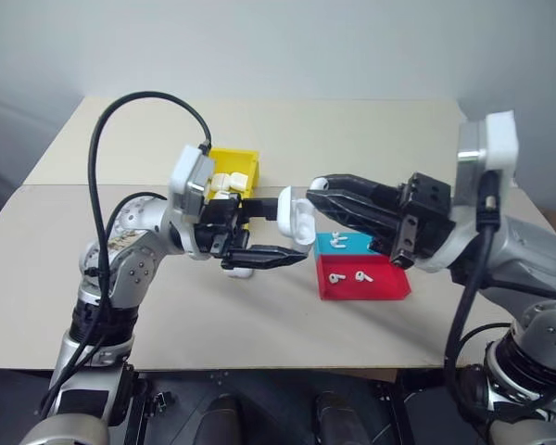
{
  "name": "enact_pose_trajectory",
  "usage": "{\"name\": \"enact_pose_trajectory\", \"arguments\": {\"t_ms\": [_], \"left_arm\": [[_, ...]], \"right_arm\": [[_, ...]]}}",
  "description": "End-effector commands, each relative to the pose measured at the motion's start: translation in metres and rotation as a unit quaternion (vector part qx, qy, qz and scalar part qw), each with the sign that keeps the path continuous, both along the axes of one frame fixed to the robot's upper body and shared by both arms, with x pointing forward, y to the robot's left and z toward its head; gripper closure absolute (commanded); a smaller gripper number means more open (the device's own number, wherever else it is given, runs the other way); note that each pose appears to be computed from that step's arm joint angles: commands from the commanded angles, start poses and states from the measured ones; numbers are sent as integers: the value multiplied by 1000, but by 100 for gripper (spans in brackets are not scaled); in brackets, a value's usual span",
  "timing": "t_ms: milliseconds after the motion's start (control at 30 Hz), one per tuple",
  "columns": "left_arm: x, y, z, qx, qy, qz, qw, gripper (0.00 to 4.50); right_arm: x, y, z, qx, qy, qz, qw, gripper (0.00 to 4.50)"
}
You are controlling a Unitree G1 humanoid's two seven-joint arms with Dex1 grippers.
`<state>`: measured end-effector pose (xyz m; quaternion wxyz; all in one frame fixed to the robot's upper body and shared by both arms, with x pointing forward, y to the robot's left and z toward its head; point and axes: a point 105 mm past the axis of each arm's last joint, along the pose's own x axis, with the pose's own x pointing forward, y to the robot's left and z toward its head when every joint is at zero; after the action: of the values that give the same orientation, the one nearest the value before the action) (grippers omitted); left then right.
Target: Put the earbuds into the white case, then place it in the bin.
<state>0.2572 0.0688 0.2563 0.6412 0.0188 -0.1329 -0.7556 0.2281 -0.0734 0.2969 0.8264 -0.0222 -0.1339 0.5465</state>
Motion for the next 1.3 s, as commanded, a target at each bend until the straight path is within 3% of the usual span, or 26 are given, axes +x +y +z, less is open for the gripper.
{"name": "enact_pose_trajectory", "arguments": {"t_ms": [33,933,1233,1300], "left_arm": [[-5,-1,10,-14,-30,-8,999,174],[-7,-4,15,-24,-37,-22,999,174],[-5,-4,18,-31,-45,-17,998,174],[-4,-5,19,-32,-45,-17,998,174]], "right_arm": [[-6,4,0,-3,-10,12,1000,383],[-3,8,-10,-45,-26,-4,999,383],[-6,5,-11,-65,-35,7,997,84],[-5,3,-9,-63,-35,7,997,84]]}}
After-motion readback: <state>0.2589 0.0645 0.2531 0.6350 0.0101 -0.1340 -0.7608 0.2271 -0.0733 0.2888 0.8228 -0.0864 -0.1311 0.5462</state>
